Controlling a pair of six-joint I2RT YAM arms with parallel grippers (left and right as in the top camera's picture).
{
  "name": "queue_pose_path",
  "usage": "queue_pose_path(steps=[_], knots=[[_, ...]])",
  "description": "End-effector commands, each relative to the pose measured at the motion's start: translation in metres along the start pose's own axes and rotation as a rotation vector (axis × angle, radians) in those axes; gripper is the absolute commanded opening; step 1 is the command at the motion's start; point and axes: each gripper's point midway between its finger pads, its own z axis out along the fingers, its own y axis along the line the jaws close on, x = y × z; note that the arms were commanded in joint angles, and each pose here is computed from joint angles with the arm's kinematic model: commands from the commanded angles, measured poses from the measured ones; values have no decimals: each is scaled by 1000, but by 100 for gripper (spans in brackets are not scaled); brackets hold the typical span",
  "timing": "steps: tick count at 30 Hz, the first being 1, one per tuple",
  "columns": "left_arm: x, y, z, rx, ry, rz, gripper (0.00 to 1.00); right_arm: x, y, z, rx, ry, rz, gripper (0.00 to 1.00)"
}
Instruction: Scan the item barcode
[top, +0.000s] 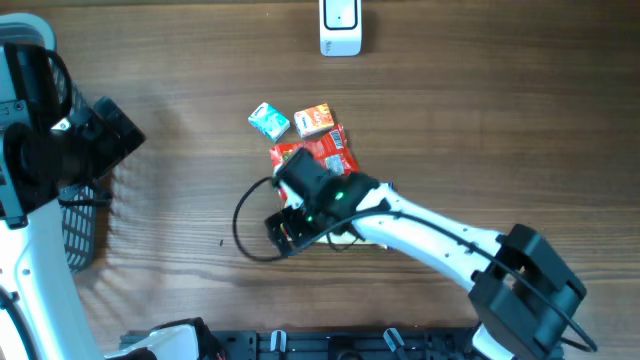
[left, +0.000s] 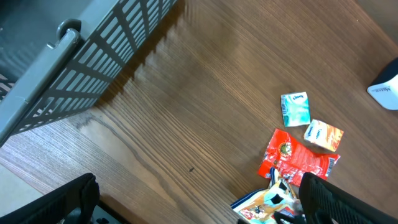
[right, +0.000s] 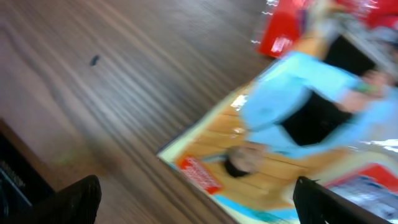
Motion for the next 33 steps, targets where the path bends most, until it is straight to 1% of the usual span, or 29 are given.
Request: queue_pose_path(steps=[1, 6, 9, 11, 16, 19, 21, 24, 29, 33], knots=[[-1, 1, -1, 1, -5, -10, 100, -2, 6, 4, 130, -52, -109, 100], [-1, 1, -1, 1, -5, -10, 100, -13, -11, -7, 440, -177, -203, 100], [-1, 1, -1, 1, -5, -10, 100, -14, -9, -10, 500, -205, -245, 99], [-1, 1, -1, 1, -5, -10, 100, -8, -7, -2, 508, -172, -302, 99], [-1, 1, -1, 1, -5, -10, 100, 22, -11, 14, 548, -47, -359, 99], [-1, 1, -1, 1, -5, -10, 100, 36, -2, 15, 550, 14, -495, 100], [-1, 1, -1, 1, -5, -10, 100, 43, -1, 17, 556, 40, -519, 100], [-1, 1, -1, 1, -5, -10, 100, 44, -11, 23, 593, 60, -518, 100], [-1, 1, -1, 1, -5, -10, 100, 36, -47, 26, 792, 59, -536, 100], [-1, 1, -1, 1, -5, -10, 100, 31, -72, 28, 880, 75, -515, 99]])
